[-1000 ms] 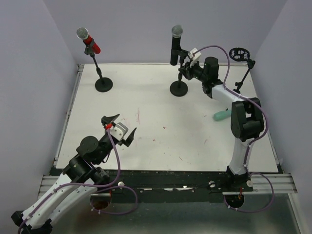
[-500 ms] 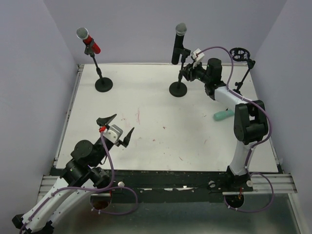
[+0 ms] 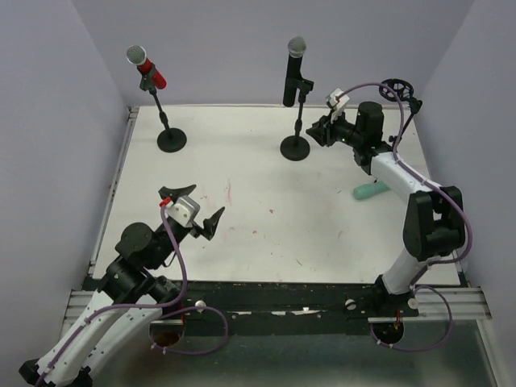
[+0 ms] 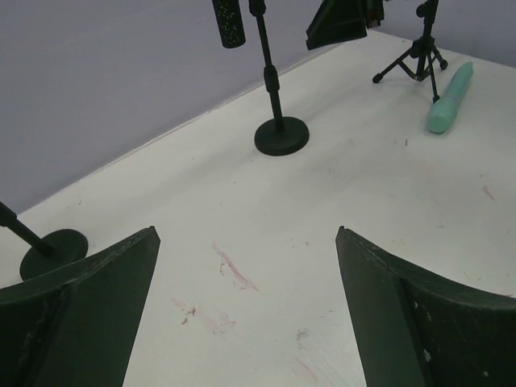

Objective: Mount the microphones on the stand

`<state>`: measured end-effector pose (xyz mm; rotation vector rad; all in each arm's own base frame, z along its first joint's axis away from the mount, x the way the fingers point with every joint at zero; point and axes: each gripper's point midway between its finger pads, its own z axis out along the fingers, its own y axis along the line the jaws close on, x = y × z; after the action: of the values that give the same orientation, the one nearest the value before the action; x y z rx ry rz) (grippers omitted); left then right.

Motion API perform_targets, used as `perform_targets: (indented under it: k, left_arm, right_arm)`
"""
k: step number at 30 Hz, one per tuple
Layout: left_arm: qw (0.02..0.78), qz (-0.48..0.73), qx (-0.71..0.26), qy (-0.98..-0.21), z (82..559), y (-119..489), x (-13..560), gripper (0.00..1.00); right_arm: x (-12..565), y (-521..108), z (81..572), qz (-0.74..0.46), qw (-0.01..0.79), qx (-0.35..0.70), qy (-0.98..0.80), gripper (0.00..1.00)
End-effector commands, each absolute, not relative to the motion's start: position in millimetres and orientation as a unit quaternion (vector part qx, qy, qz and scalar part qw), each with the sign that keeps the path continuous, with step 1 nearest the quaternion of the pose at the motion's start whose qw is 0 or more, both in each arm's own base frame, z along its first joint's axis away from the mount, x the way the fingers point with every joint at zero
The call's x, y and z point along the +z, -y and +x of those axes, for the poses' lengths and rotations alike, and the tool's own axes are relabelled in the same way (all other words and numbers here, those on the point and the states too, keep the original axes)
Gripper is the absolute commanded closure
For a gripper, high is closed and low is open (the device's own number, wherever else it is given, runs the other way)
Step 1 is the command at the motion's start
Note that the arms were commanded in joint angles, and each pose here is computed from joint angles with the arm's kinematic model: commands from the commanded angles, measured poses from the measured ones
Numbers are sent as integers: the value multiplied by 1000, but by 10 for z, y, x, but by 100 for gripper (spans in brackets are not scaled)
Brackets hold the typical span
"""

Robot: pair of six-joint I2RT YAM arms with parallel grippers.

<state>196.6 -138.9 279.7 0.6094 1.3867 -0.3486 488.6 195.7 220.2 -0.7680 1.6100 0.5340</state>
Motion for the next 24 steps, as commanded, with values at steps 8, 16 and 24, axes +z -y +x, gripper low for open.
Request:
perform_targets:
  k: [8,16,24]
  left_arm:
    - [633,205,-275,-694,2208,1458,2938,2]
    - [670,179,-235,-681,2067,1218,2773,2]
    - [674,185,-249,-671,2015,1257,2817,2]
  right_arm:
    - [2157,-1945,3372,-483,471,308,-671,55]
    - [2488,-1083,3056,-395,524,317,-685,53]
    - [2483,-197,3297,-225,580,287,-729,52]
